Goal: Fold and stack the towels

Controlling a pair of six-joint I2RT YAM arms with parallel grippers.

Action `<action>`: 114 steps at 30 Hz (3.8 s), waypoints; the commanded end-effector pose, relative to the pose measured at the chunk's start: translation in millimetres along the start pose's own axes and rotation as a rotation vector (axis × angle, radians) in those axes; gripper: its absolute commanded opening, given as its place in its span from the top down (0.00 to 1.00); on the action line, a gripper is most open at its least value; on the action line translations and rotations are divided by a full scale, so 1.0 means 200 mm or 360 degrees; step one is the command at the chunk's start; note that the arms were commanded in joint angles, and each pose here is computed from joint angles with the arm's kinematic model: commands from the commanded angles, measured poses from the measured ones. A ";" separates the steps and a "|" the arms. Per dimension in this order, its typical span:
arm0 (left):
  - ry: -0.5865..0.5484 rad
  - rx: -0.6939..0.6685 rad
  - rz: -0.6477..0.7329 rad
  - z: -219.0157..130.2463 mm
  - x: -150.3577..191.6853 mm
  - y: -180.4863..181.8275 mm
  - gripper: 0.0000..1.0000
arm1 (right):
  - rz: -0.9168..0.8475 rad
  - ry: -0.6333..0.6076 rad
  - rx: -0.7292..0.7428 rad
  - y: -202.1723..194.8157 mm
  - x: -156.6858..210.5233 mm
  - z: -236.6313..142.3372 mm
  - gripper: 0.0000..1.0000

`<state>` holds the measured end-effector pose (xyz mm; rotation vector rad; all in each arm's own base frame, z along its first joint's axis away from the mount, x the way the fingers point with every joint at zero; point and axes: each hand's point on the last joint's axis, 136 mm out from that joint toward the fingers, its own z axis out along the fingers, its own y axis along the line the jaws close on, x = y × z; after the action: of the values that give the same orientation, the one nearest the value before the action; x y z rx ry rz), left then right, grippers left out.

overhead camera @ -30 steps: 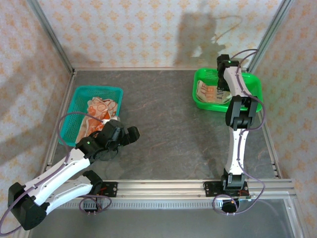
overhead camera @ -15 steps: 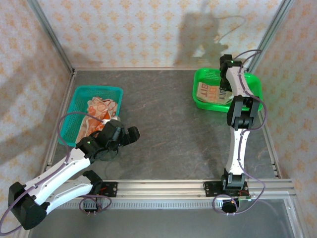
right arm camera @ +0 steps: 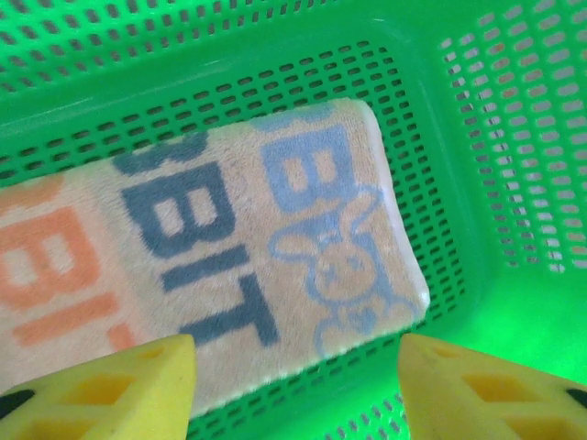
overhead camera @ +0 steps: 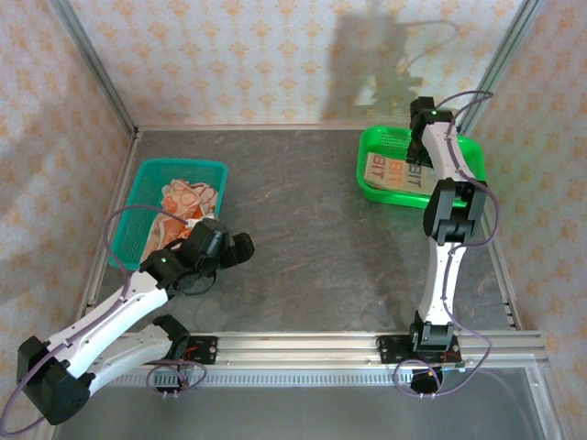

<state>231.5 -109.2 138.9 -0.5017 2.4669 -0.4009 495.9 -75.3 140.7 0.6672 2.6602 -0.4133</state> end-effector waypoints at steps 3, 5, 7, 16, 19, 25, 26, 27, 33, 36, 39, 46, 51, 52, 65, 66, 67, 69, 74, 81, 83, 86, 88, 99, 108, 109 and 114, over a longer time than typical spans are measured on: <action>-0.0085 -0.0190 0.0034 -0.06 -0.14 0.10 0.00 | 0.0049 -0.0241 -0.0236 0.09 -0.02 -0.35 0.30; -0.0111 -0.0253 0.0033 -0.08 -0.19 0.14 0.00 | 0.0032 -0.0276 -0.0310 0.14 0.02 -0.41 0.25; -0.0129 -0.0313 0.0019 -0.08 -0.23 0.19 0.00 | 0.0031 -0.0313 -0.0379 0.18 0.06 -0.48 0.18; -0.0137 -0.0551 -0.0083 -0.08 -0.43 0.35 0.00 | 0.0051 -0.0428 -0.0751 0.34 0.23 -0.75 0.01; -0.0109 -0.0621 -0.0137 -0.04 -0.48 0.40 0.00 | 0.0005 -0.0464 -0.0834 0.39 0.29 -0.83 0.01; -0.0063 -0.0607 -0.0176 0.12 -0.63 0.49 0.08 | -0.0069 -0.0466 -0.1049 0.50 0.46 -0.95 0.01; -0.0045 -0.0609 -0.0174 0.15 -0.64 0.50 0.10 | -0.0073 -0.0463 -0.1066 0.51 0.49 -0.96 0.01; -0.0017 -0.0623 -0.0177 0.18 -0.65 0.52 0.11 | -0.0077 -0.0468 -0.1073 0.50 0.51 -0.97 0.01; 0.0092 -0.0570 -0.0154 0.35 -0.68 0.53 0.16 | -0.0144 -0.0438 -0.1067 0.52 0.62 -0.98 0.01; 0.0117 -0.0585 -0.0141 0.41 -0.68 0.55 0.17 | -0.0164 -0.0427 -0.1047 0.52 0.65 -0.98 0.01; 0.0154 -0.0603 -0.0184 0.46 -0.67 0.59 0.34 | -0.0169 -0.0414 -0.1066 0.54 0.68 -0.99 0.01; 0.0096 -0.0599 -0.0211 0.38 -0.71 0.58 0.98 | -0.0201 -0.0408 -0.1116 0.59 0.71 -1.04 0.01; -0.0092 -0.0547 -0.0229 0.14 -0.82 0.50 1.00 | -0.0220 -0.0407 -0.1171 0.63 0.75 -1.10 0.01; -0.0134 -0.0528 -0.0230 0.09 -0.84 0.48 1.00 | -0.0218 -0.0410 -0.1177 0.64 0.75 -1.10 0.01; -0.0623 -0.0107 -0.0155 -0.69 -1.14 0.01 1.00 | -0.0158 -0.0466 -0.1286 0.68 0.76 -1.20 0.01; -0.0645 -0.0086 -0.0141 -0.73 -1.15 -0.03 1.00 | -0.0158 -0.0465 -0.1289 0.68 0.76 -1.20 0.01; -0.0665 -0.0060 -0.0124 -0.76 -1.16 -0.07 1.00 | -0.0158 -0.0463 -0.1290 0.68 0.77 -1.20 0.01; -0.0692 0.0012 -0.0112 -0.83 -1.18 -0.16 1.00 | -0.0155 -0.0460 -0.1285 0.67 0.78 -1.19 0.01; -0.0772 0.0227 -0.0083 -0.99 -1.25 -0.41 1.00 | -0.0147 -0.0460 -0.1282 0.63 0.80 -1.18 0.01; -0.0848 0.0497 0.0021 -1.16 -1.34 -0.78 1.00 | -0.0128 -0.0429 -0.1273 0.60 0.85 -1.15 0.01; -0.0858 0.0571 0.0064 -1.19 -1.35 -0.91 1.00 | -0.0109 -0.0443 -0.1256 0.59 0.85 -1.14 0.01; -0.0836 0.0655 0.0133 -1.18 -1.33 -1.08 1.00 | -0.0050 -0.0485 -0.1192 0.53 0.83 -1.12 0.01; -0.0785 0.0696 0.0167 -1.12 -1.30 -1.17 1.00 | -0.0026 -0.0517 -0.1140 0.48 0.82 -1.12 0.01; -0.0508 0.0830 0.0314 -0.77 -1.02 -1.55 1.00 | 0.0032 -0.0646 -0.0910 0.25 0.80 -1.11 0.01; -0.0562 0.0787 0.0291 -0.55 -1.19 -1.61 1.00 | 0.0024 -0.0614 -0.0885 0.17 0.85 -1.11 0.01; -0.0578 0.0790 0.0283 -0.53 -1.22 -1.63 1.00 | 0.0028 -0.0618 -0.0882 0.17 0.85 -1.11 0.01; -0.0597 0.0823 0.0197 -0.46 -1.29 -1.69 1.00 | 0.0032 -0.0605 -0.0886 0.15 0.88 -1.09 0.01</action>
<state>462.7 -278.9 444.5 -0.1683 1.9893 -0.7261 312.5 106.1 258.3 0.3630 2.2486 0.2300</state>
